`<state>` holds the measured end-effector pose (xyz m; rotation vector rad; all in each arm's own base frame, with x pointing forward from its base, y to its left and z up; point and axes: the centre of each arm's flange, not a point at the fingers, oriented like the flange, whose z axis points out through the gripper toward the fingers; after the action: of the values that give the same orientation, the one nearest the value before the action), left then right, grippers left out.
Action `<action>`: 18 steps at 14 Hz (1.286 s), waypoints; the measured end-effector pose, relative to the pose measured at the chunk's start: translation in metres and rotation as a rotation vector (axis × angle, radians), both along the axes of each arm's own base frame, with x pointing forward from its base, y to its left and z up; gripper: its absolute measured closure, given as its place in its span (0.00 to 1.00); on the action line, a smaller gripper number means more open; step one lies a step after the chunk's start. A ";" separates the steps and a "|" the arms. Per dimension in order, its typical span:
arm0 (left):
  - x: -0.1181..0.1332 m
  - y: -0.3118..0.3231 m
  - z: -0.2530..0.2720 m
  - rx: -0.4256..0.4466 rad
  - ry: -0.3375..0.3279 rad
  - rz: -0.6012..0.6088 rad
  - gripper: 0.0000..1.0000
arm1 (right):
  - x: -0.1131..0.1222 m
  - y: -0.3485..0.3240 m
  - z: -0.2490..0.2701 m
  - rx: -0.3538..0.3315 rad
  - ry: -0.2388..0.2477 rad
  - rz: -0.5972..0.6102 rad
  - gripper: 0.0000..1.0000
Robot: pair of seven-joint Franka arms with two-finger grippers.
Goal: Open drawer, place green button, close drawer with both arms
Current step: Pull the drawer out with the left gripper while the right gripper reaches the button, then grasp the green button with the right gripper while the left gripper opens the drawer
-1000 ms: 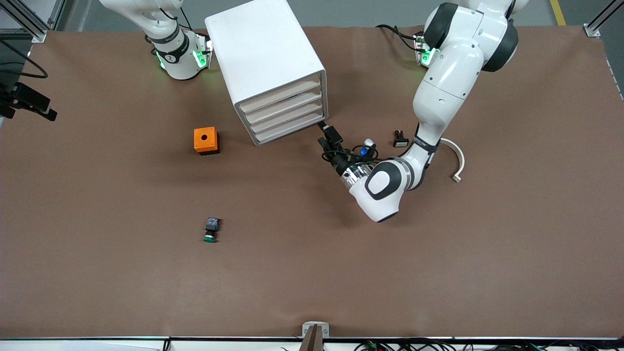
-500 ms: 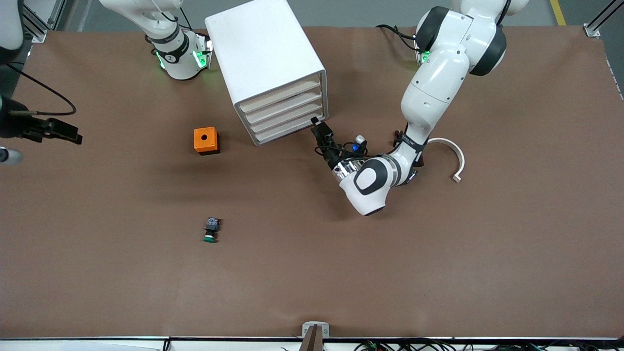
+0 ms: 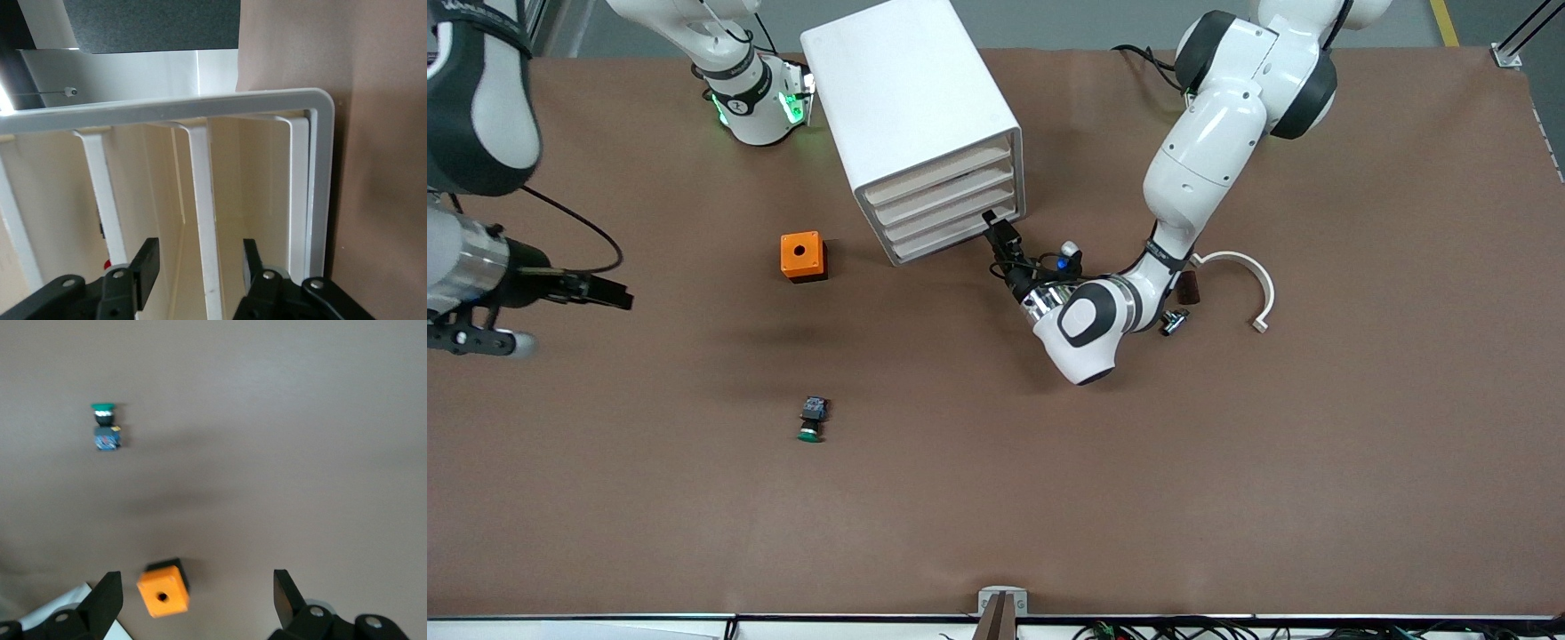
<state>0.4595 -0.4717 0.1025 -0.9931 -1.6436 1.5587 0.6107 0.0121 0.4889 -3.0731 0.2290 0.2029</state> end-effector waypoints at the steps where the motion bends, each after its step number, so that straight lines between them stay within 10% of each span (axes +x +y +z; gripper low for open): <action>1: -0.004 -0.004 0.000 0.001 -0.001 -0.007 0.42 | 0.009 0.021 -0.018 0.005 -0.015 -0.004 0.00; 8: -0.043 -0.038 -0.003 0.005 -0.003 -0.083 0.43 | 0.056 0.138 -0.166 0.007 -0.127 -0.047 0.00; 18: -0.046 -0.039 -0.007 -0.005 -0.009 -0.088 0.88 | 0.058 0.164 -0.249 -0.019 -0.132 -0.150 0.00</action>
<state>0.4131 -0.5108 0.0957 -1.0622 -1.5808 1.5032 0.6692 0.1760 0.2399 -3.0541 0.4537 -0.0096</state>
